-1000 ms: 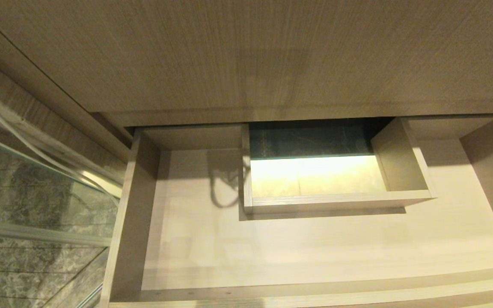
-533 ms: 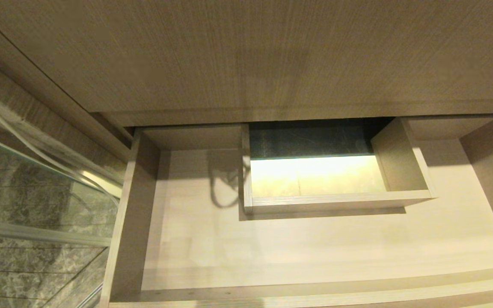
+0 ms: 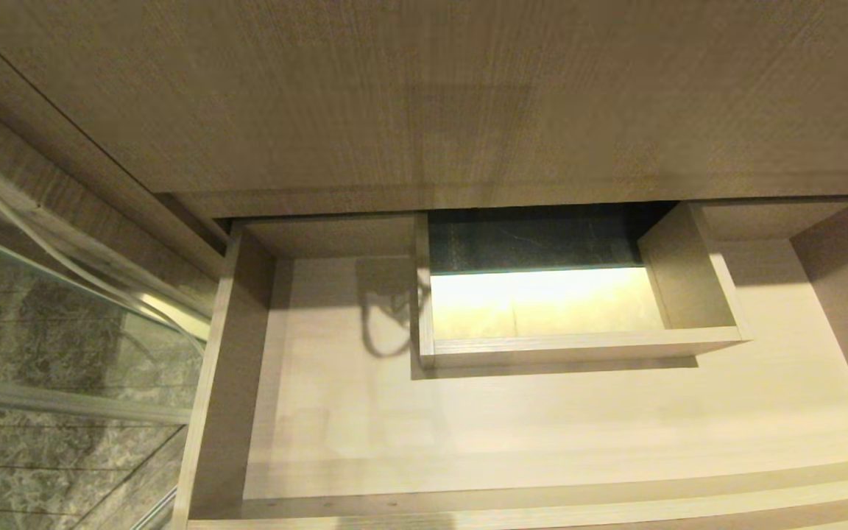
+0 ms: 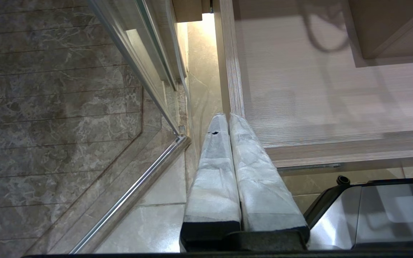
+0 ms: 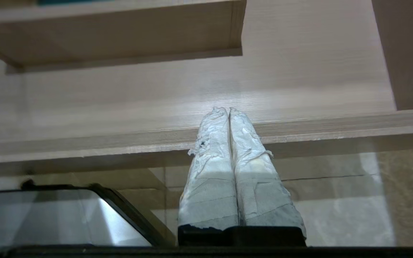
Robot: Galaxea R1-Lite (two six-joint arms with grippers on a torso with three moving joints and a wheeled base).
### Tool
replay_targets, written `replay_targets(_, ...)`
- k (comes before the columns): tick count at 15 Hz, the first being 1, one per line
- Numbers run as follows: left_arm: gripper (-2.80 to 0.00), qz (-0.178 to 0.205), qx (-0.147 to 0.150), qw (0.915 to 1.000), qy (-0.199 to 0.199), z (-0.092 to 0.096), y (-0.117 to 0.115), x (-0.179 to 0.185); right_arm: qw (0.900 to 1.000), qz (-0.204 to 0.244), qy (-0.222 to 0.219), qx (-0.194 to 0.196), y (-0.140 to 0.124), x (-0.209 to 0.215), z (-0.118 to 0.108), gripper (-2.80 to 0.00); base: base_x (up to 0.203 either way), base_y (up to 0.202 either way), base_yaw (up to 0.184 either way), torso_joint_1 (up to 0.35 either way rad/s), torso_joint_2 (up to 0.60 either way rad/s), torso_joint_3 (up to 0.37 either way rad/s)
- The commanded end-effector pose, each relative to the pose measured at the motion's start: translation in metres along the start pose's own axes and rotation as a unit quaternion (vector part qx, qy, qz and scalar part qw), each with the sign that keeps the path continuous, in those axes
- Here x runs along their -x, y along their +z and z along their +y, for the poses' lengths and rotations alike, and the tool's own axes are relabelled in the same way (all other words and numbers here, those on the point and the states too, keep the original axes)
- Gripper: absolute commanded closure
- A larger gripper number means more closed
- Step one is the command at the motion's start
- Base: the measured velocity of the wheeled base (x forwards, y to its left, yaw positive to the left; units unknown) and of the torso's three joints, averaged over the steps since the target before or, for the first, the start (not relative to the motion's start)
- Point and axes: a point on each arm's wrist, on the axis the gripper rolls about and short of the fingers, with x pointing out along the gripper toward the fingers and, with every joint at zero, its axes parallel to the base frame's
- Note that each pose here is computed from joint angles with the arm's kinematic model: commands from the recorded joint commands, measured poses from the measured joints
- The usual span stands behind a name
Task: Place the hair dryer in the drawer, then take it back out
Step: Pick up the hairdryer
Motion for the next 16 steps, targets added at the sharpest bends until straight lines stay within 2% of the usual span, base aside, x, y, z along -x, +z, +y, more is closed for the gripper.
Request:
replay_targets(1, 0.0, 0.0, 0.0, 1.0, 0.0, 0.0, 0.0001, 0.0001, 1.0, -0.021, 0.001, -0.016, -0.0008, 0.0033, -0.0002, 0.0, 0.0, 0.0, 0.0, 0.0, 0.0, 0.0)
replay_targets(16, 0.0, 0.0, 0.001, 1.0, 0.0, 0.0, 0.0001, 0.0001, 1.0, -0.019, 0.0, -0.015, -0.0012, 0.0033, -0.0002, 0.0, 0.0, 0.0, 0.0, 0.0, 0.0, 0.0)
